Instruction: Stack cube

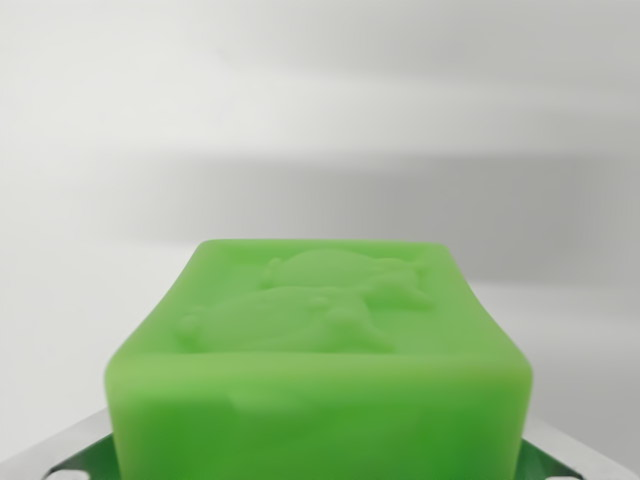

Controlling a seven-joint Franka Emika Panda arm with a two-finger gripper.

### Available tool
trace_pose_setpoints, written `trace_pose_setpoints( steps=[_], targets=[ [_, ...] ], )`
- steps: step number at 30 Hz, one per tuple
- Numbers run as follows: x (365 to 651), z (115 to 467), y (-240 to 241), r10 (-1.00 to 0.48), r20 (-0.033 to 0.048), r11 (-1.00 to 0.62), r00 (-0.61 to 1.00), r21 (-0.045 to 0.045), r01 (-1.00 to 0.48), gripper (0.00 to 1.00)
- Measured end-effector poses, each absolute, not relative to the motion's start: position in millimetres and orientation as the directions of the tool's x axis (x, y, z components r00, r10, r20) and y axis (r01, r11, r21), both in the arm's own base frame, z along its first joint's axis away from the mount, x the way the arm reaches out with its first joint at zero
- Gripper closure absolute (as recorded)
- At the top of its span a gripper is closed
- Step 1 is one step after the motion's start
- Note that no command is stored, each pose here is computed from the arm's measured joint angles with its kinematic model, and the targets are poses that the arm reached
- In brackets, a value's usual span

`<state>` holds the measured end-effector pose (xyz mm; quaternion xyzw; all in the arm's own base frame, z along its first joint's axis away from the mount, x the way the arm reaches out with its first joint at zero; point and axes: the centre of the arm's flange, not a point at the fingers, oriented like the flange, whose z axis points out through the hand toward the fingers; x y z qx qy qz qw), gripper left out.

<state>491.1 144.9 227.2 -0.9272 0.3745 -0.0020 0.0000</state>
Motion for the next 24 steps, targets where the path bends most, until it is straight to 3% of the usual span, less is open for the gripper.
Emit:
trace_pose_setpoints(
  steps=[24],
  targets=[
    [502,234,99,-0.623,0.0039,-0.782,0.782,-0.0004,-0.623,1.00]
  ],
)
